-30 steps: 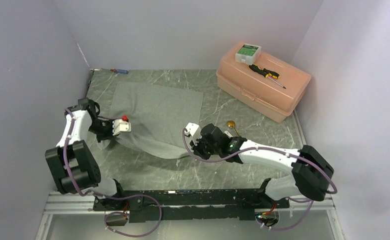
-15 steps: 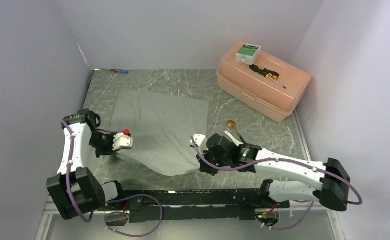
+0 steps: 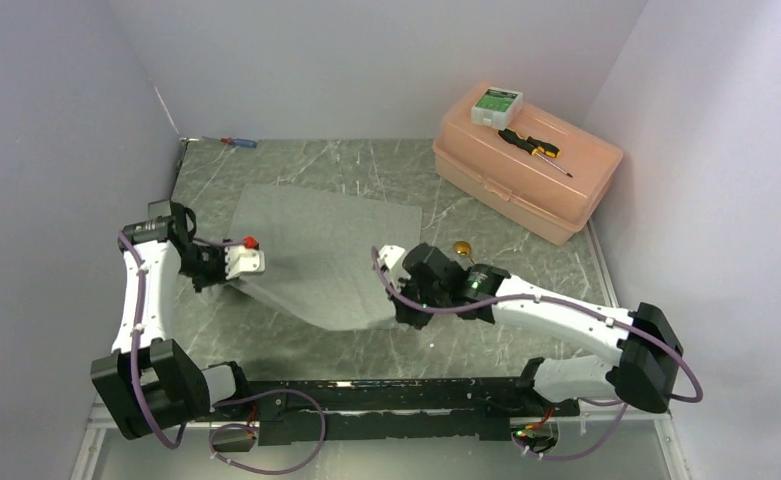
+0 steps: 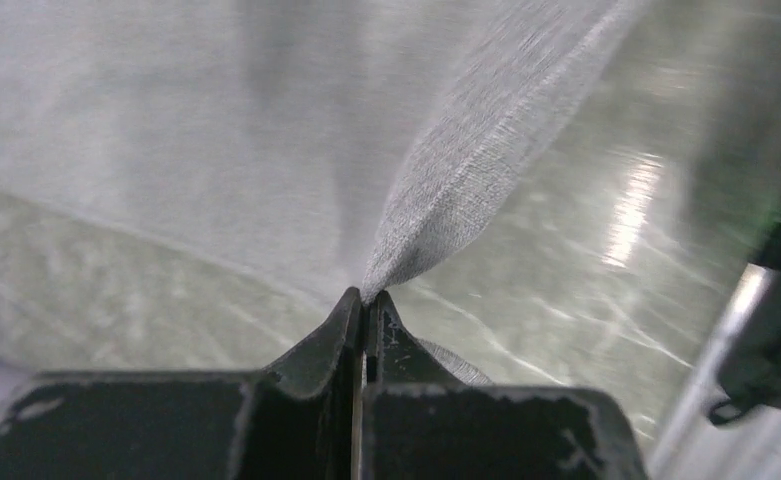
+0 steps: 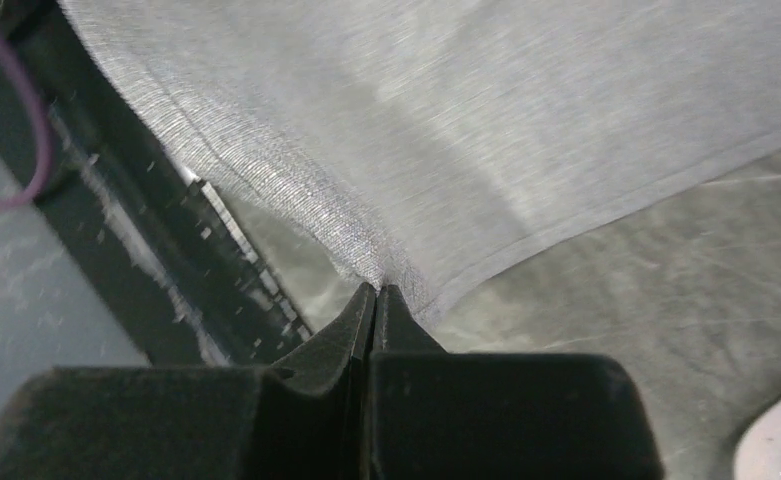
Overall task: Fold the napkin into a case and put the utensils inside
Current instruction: Fold and flatten the napkin at the center of the board.
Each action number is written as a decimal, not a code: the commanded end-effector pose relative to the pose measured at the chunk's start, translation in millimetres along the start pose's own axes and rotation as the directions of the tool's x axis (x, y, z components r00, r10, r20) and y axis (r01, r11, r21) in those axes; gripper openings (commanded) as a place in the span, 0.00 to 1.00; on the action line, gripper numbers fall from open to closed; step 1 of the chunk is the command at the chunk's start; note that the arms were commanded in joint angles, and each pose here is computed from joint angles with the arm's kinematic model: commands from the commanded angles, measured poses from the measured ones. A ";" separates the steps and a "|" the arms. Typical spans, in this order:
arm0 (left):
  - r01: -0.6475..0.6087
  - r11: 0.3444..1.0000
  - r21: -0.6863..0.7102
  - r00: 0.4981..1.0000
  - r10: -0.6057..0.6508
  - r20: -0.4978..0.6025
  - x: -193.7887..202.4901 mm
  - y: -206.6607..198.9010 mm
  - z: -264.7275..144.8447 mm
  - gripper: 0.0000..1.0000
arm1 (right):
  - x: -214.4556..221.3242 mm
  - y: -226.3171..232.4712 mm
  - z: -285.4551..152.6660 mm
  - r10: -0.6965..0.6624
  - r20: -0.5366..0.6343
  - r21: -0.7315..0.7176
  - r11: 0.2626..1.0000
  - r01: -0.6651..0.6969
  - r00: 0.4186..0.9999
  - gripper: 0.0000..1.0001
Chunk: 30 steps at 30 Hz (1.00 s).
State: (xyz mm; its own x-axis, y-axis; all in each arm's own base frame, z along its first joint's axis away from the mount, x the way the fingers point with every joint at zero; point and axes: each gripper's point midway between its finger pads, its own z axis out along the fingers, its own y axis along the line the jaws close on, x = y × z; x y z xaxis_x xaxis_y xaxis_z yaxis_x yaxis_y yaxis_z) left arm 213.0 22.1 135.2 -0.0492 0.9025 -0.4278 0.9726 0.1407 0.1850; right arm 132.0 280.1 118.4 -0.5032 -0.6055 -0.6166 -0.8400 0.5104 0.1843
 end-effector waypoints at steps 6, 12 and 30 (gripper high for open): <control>-0.031 0.935 -0.354 0.998 0.051 0.045 -29.5 153.4 25.2 0.03 | -65.3 -89.0 5.7 0.109 0.159 0.113 0.985 -0.128 0.981 0.00; 0.024 0.917 -0.398 1.000 -0.024 0.004 -18.5 206.8 55.0 0.03 | -85.6 -135.8 25.2 0.142 0.148 0.191 0.967 -0.170 0.979 0.00; 0.000 0.878 -0.479 0.998 -0.028 -0.051 -5.1 272.0 114.8 0.03 | -94.7 -252.6 75.0 0.322 0.095 0.311 0.889 -0.335 0.942 0.07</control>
State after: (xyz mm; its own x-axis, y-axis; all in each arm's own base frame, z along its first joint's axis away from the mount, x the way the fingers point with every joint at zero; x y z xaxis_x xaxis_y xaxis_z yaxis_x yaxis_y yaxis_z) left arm 474.5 9.0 62.5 -0.1128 0.9216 -0.3714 0.8223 0.2964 0.4858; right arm 391.3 255.7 73.8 -0.7166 -0.3642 -0.5948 -0.5339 0.8352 0.1319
